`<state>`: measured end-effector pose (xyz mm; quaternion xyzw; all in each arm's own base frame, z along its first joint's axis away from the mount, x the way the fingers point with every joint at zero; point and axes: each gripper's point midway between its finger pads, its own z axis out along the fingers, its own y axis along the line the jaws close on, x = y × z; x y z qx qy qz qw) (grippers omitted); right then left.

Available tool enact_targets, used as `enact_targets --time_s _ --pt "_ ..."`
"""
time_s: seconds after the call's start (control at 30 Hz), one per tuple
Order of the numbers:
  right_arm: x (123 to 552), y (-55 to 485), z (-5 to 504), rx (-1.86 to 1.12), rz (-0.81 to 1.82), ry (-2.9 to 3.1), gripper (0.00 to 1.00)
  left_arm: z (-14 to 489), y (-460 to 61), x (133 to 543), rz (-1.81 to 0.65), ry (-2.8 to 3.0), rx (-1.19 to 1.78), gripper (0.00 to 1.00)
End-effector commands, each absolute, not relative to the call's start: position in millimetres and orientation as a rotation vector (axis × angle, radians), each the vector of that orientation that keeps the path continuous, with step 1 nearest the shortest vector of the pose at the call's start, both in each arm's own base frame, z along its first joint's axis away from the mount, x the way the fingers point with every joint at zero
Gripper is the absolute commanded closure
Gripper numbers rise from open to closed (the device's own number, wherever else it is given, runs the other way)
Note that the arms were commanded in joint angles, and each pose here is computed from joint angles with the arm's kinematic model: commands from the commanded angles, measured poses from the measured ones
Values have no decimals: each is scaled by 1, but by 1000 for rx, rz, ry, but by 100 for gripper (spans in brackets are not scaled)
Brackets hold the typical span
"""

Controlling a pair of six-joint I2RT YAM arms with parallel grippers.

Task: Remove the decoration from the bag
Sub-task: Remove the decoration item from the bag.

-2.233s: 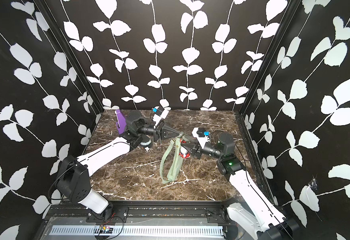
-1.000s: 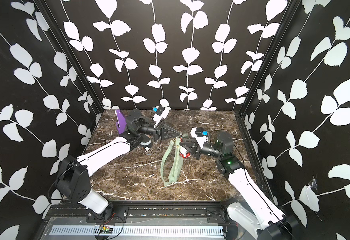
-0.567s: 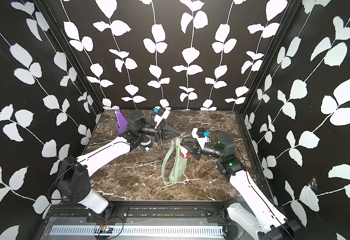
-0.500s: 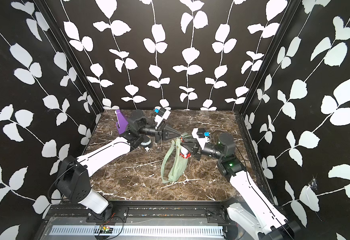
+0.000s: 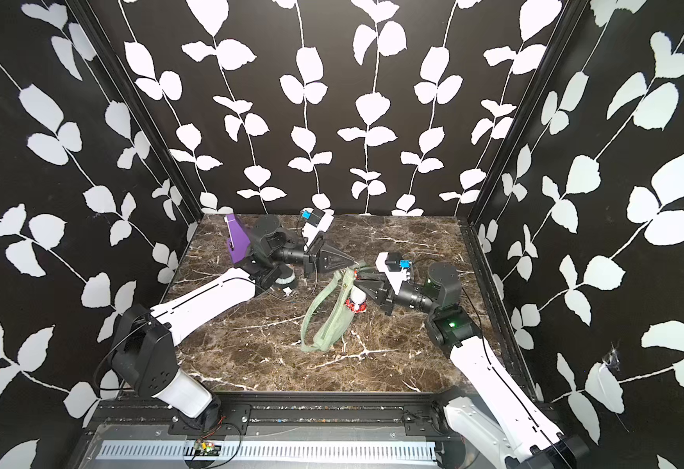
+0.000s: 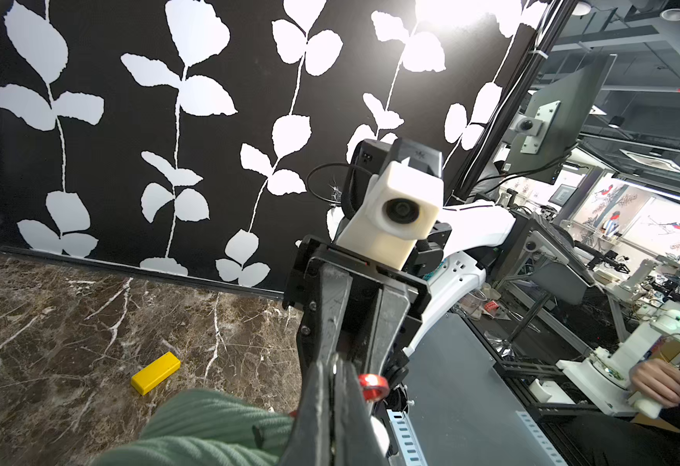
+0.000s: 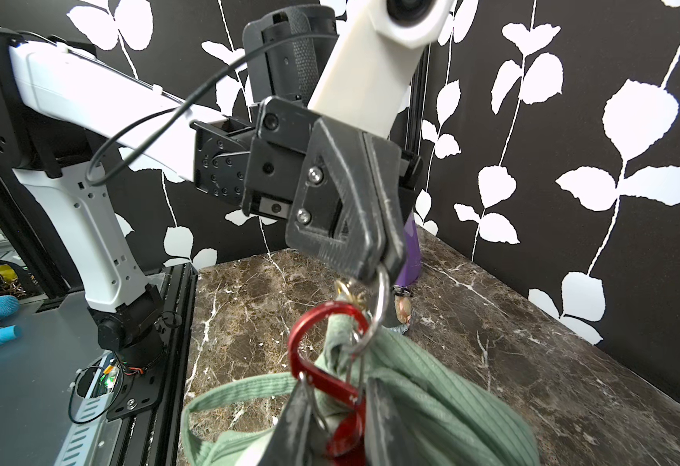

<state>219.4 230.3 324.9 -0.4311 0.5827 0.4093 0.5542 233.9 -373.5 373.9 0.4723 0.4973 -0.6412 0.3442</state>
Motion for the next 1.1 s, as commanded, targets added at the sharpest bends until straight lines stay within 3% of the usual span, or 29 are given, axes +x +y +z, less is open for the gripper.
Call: enact_targets --time_s 0.0,0.17,0.23,1.07 --pt "215 232 322 -1034 977 1370 76 400 -368 225 -1642 1182 1250 100" --pt "219 232 320 -1026 968 1376 60 400 -368 223 -1651 1180 1255 100" --pt "220 232 320 -1025 961 1375 58 400 -368 223 -1652 1177 1259 100" --pt "228 230 342 -995 898 1304 59 395 -372 225 -1691 1194 1264 100"
